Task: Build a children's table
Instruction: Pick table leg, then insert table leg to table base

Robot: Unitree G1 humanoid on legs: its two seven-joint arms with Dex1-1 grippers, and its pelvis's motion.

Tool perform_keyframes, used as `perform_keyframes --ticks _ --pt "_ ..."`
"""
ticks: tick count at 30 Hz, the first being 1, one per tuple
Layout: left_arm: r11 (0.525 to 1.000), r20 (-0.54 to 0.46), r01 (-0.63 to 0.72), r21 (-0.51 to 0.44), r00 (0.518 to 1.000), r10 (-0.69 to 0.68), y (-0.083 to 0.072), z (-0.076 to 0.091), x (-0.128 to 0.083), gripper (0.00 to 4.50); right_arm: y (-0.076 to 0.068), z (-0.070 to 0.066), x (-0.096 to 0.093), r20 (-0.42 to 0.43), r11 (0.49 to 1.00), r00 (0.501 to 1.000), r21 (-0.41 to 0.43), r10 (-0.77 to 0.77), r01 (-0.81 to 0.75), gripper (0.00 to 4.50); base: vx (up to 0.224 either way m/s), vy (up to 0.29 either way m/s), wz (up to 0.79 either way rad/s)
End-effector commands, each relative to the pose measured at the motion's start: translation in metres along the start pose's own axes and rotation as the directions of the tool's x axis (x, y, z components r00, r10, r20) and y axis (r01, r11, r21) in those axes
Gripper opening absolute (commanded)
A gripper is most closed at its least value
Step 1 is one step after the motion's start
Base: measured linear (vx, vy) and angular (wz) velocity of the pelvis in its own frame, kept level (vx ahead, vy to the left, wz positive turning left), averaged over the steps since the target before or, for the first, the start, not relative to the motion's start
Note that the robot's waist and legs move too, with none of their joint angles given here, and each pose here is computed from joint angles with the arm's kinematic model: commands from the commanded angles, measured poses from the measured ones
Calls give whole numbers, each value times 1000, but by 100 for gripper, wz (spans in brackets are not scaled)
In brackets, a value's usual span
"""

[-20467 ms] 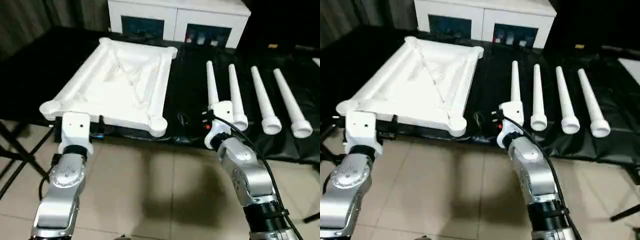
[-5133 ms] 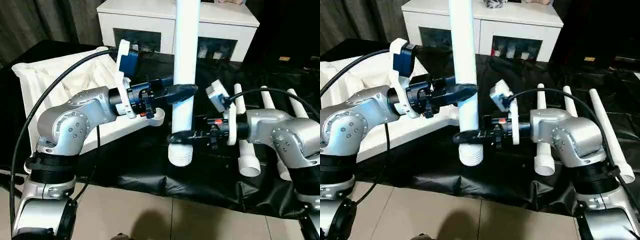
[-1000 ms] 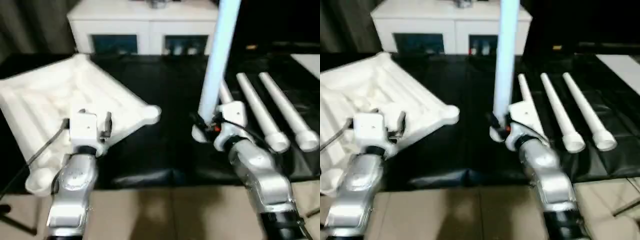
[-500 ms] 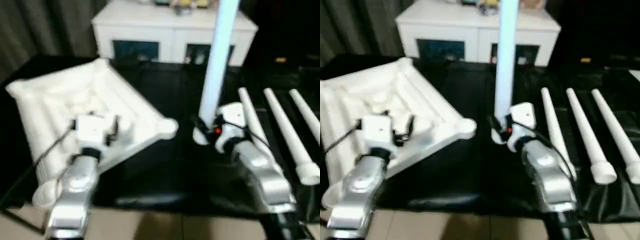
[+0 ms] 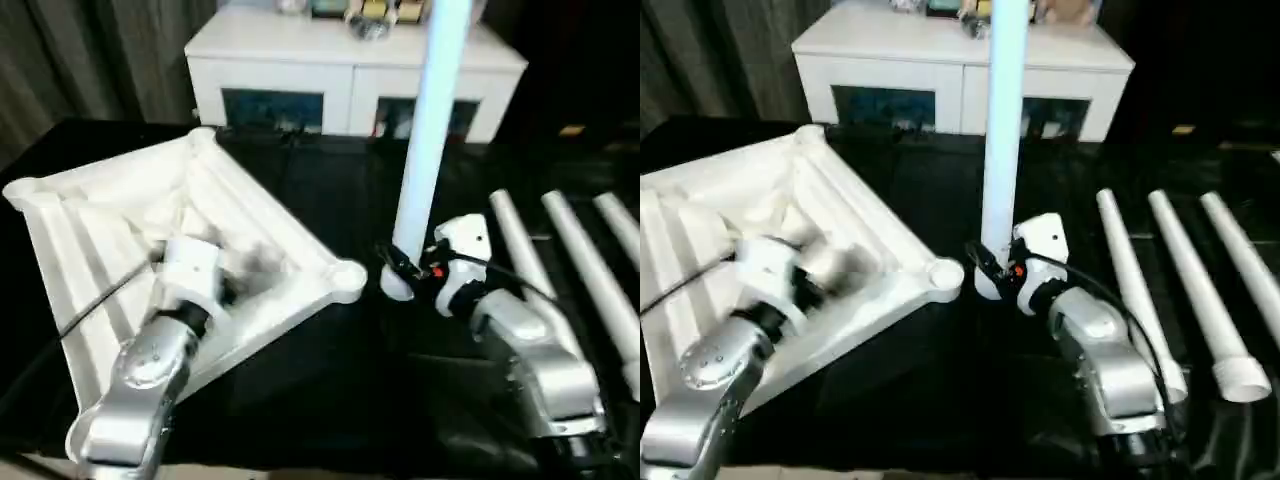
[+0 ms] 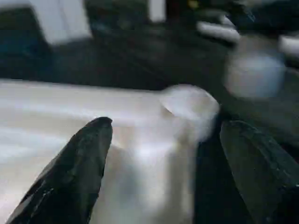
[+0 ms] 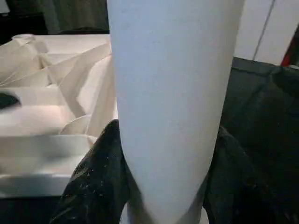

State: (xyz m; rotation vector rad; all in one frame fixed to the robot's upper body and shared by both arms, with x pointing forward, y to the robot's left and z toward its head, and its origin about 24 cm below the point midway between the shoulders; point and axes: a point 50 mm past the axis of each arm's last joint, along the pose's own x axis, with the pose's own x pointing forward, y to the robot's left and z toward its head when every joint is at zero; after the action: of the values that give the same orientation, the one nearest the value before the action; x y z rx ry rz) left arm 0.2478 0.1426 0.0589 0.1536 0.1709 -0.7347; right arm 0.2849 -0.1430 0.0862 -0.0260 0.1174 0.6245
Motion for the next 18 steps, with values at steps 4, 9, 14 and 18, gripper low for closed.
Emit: perform_keyframes --ticks 4,9,14,18 --pt "1000 -194 -1 8 981 2 31 -18 14 427 -2 16 3 14 991 992 -25 129 -128 186 -76 -27 5" --pt "1000 -277 -18 -6 961 16 42 -20 25 384 -4 17 2 -14 985 987 -61 159 -159 186 -58 -14 0" --pt "996 -296 67 -57 952 -81 39 -13 38 352 -8 19 -2 -15 986 988 -60 154 -154 186 0 0 0" --pt "983 -268 154 -97 947 -175 29 -5 44 311 -13 15 -6 -34 988 990 -65 139 -141 186 0 0 0"
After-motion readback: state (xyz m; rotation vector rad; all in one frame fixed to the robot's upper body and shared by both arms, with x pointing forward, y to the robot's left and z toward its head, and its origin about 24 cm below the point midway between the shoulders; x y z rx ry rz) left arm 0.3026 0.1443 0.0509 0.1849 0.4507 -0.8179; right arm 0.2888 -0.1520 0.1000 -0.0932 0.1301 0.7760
